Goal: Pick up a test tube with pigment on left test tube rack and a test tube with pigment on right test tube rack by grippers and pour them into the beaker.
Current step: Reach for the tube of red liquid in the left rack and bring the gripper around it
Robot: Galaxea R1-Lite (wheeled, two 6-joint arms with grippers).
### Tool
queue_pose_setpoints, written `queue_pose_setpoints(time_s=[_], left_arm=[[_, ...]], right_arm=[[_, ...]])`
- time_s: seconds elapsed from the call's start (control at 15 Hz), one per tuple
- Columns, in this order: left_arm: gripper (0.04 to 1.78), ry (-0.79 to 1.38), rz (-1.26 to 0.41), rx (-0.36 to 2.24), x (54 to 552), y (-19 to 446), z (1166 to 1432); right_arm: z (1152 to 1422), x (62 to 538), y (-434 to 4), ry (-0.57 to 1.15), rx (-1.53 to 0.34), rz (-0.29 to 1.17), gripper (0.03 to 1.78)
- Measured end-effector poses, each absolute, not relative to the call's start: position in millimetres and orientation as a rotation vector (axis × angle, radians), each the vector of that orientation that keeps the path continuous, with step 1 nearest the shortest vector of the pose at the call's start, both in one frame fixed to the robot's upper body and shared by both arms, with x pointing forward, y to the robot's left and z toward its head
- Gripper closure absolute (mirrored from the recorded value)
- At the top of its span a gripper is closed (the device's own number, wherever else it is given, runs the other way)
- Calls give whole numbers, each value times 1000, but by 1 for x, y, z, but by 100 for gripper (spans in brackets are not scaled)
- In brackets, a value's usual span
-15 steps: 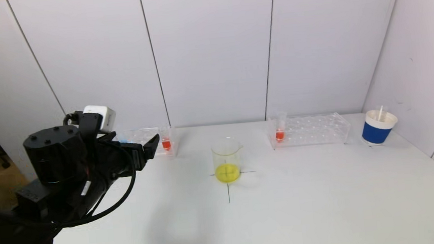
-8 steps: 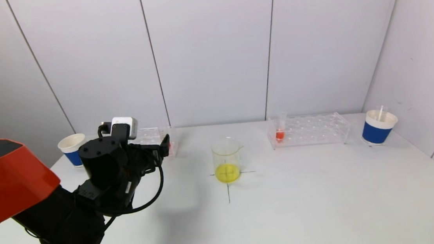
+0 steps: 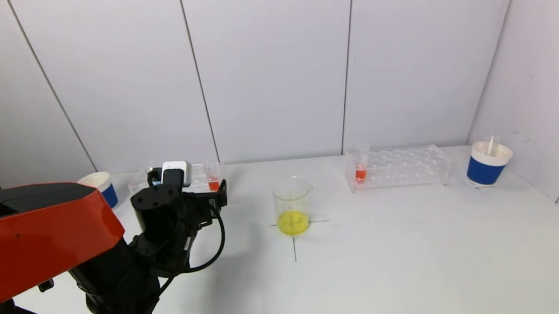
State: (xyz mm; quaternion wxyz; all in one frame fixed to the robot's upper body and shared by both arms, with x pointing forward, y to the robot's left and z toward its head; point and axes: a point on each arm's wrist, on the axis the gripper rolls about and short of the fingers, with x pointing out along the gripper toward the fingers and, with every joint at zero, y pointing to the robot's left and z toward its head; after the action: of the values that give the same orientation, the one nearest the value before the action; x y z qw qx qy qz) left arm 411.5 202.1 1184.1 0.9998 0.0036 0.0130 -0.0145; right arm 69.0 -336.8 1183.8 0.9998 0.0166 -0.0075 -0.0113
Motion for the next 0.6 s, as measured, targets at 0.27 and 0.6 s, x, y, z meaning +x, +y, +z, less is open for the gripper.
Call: queue_pose_setpoints(time_s=[0.27, 0.6], left_arm=[[5, 20, -29, -4, 420, 199, 1179], [5, 7, -19, -14, 435, 196, 1173]], right_arm=[[1184, 69, -337, -15, 34, -23, 4], [1184, 69, -337, -15, 34, -23, 4]])
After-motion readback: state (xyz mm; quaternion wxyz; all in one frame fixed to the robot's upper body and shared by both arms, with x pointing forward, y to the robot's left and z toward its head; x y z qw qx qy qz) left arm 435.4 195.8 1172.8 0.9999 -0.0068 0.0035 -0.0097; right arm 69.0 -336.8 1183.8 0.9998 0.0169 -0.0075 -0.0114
